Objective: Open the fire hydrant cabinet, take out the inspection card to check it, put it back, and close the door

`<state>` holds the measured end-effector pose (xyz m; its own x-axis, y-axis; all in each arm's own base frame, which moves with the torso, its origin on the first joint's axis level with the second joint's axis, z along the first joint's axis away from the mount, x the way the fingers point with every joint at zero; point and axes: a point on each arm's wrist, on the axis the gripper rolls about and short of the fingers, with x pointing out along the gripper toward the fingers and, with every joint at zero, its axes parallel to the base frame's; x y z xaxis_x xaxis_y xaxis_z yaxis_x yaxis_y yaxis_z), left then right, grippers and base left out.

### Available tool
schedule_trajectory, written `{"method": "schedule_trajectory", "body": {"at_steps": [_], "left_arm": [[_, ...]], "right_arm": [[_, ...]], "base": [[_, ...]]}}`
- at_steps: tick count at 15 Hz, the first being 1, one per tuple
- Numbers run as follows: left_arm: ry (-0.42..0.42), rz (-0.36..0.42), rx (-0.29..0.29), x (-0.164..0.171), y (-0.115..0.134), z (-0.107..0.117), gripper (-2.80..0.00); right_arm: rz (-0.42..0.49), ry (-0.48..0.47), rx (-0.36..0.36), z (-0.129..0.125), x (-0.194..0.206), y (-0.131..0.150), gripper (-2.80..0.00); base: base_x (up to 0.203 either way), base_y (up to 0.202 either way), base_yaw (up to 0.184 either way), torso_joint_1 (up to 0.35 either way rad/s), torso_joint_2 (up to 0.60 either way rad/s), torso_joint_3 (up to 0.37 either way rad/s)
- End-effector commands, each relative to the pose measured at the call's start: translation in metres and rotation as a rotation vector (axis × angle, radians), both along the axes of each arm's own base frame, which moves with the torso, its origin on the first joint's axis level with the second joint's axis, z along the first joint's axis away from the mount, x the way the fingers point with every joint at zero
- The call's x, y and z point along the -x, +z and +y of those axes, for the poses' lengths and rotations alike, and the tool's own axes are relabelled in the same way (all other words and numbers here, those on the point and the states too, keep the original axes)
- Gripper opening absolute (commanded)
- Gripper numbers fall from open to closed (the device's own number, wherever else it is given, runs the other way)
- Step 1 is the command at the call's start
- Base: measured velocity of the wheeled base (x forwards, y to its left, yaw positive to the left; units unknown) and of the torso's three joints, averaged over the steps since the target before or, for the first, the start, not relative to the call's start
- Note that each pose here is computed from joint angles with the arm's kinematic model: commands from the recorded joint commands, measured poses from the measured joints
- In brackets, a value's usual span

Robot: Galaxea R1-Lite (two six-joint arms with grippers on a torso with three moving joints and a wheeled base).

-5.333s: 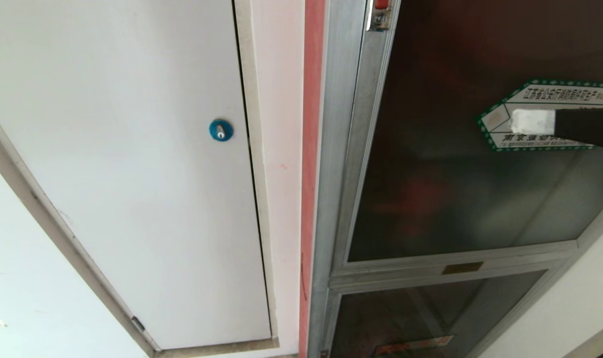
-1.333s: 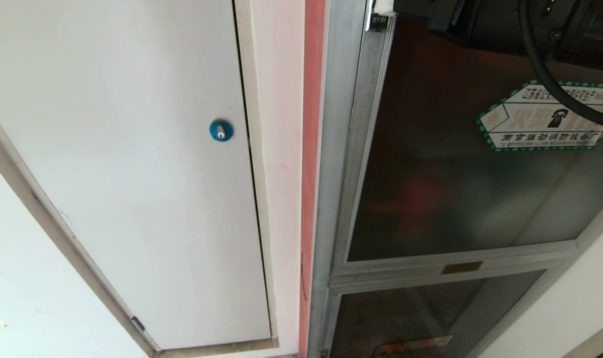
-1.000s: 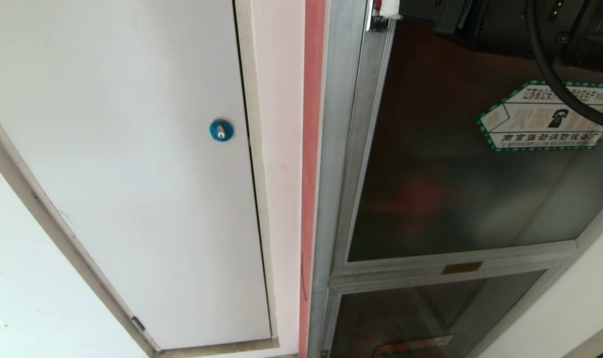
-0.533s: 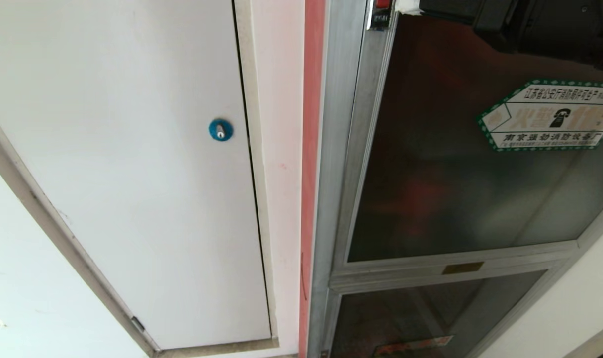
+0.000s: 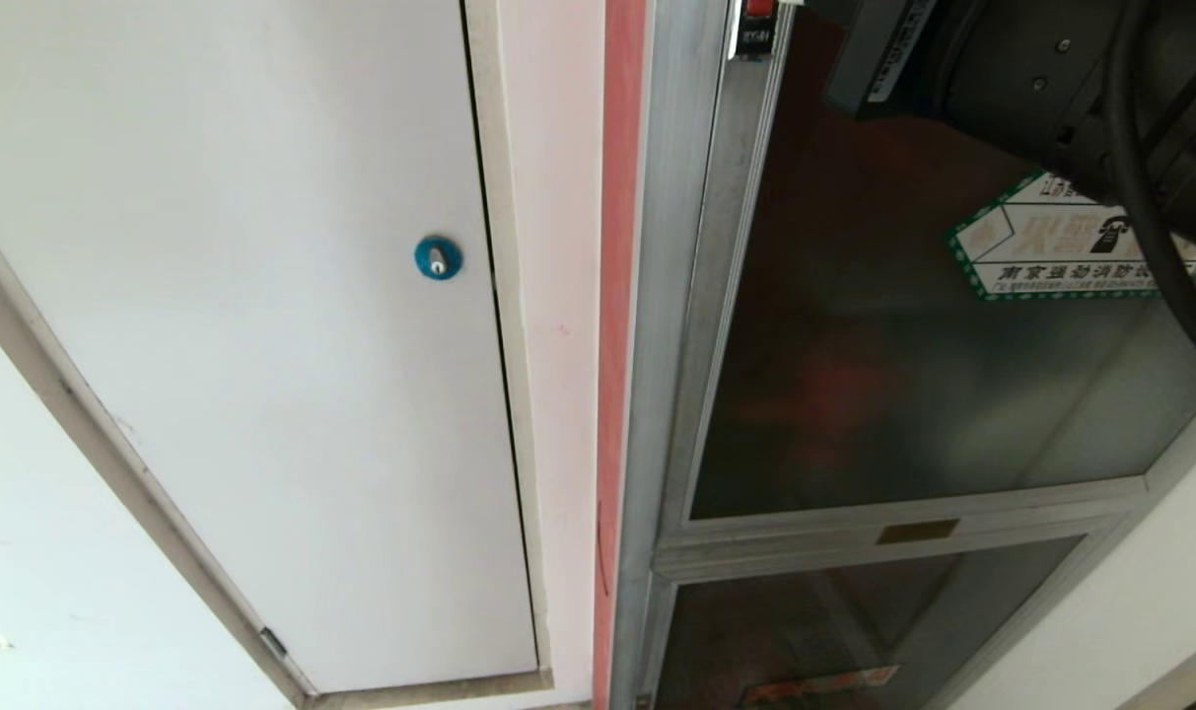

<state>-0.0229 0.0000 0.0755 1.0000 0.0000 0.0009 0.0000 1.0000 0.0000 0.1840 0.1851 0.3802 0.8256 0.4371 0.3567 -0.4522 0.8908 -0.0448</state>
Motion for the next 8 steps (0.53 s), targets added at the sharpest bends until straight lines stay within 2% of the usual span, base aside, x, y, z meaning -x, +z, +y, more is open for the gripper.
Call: {"method": "schedule_trajectory", "body": {"at_steps": [1,4,8], "left_arm": [[0.0,0.0,0.0,0.0,0.0,0.0,-2.8],[0.0,0.002,0.0,-0.0002,-0.0003,0.0,-2.8],[0.0,0.001,0.0,-0.0001,0.0,0.0,-2.8]], "right_arm": [[-0.015,-0.005,0.011,0.0094,-0.0039,-0.0106,-2.8],[-0.055,-0.089,0.015,0.0071,-0.0037,-0.0104,-2.8],[-0.074,-0.135,0.024,0.0056,-0.0028,-0.0197,-2.8]], "base": [[0.0,0.0,0.0,0.0,0.0,0.0],[0.0,0.0,0.0,0.0,0.0,0.0],[0.0,0.0,0.0,0.0,0.0,0.0]]}}
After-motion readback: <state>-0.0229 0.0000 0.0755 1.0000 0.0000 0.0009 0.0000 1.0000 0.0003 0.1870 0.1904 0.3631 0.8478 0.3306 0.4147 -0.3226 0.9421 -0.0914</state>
